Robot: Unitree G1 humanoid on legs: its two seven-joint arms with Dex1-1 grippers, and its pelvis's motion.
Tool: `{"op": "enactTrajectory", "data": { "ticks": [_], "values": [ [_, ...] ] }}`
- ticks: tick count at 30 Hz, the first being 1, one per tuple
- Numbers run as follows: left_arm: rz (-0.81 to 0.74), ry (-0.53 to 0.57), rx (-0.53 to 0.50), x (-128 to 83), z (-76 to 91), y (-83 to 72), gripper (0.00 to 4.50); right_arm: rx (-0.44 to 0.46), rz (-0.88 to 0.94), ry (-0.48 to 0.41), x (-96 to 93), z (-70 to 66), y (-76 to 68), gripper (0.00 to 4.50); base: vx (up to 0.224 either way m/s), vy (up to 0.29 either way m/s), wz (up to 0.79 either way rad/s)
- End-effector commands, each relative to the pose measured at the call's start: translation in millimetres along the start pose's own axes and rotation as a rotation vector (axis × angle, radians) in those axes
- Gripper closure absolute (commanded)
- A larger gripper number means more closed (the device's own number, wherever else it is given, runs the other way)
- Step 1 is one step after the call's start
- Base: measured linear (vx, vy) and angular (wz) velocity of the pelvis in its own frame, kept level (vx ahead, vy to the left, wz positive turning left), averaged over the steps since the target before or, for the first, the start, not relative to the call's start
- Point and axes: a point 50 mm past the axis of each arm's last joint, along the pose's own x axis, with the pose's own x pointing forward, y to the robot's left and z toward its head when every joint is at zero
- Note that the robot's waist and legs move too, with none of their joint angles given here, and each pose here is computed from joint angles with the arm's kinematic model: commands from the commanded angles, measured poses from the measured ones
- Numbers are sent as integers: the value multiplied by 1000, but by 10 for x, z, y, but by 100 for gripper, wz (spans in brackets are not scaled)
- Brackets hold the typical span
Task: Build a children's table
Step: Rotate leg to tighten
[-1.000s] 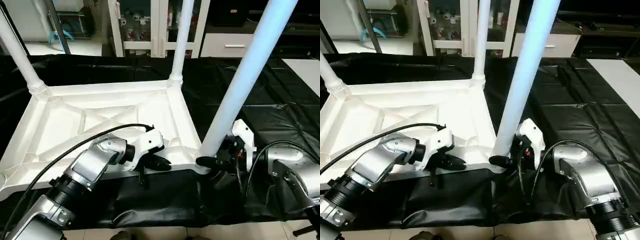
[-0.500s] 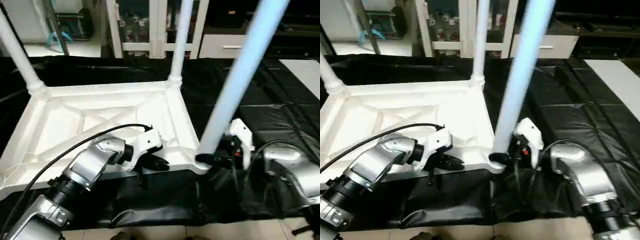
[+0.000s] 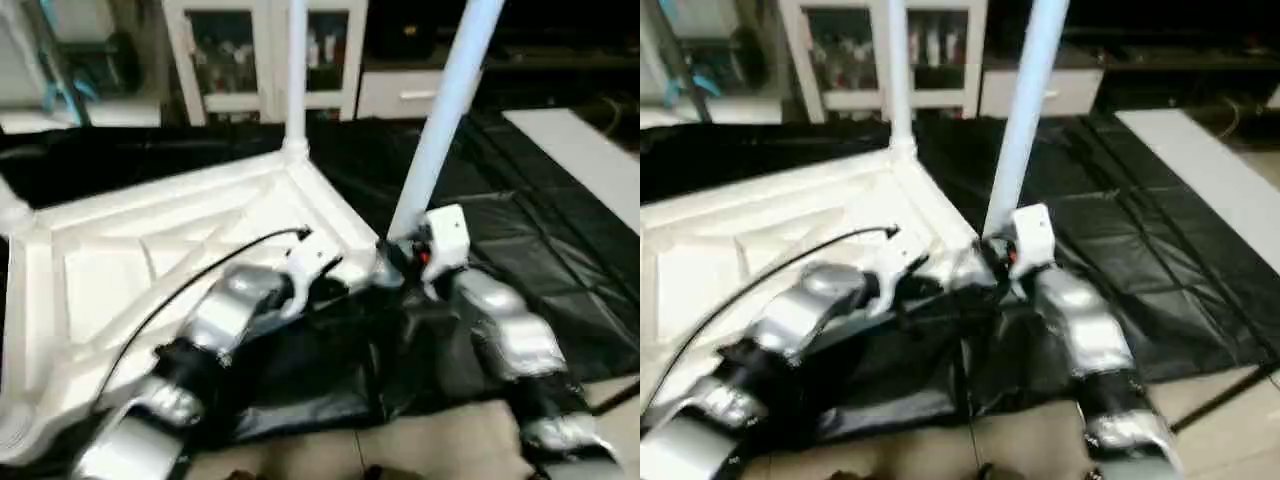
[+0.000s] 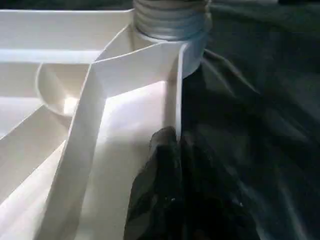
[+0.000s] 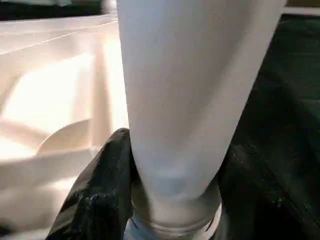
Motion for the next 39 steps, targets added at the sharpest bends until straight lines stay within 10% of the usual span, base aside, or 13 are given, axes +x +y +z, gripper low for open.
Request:
{"op": "enactTrajectory", "data": {
  "ticks": [1,14,18,27,39],
  "values": [
    [100,-32,-26,22,74,71,450,-12,-87,100,67,-209,39,247,26,-91,-10],
    [187,-62,26,45,137,182,450,77,-135,-53,292,54,341,251,15,0,-2],
    [119,-61,69,-5,87,160,450,87,-56,-125,244,126,331,180,0,0,0],
    [-226,-42,189,-286,-41,29,450,-54,277,-132,-176,251,31,105,0,0,0],
    [-499,32,249,-559,-104,-71,450,-306,759,142,-930,121,-214,59,0,0,0]
  ]
}}
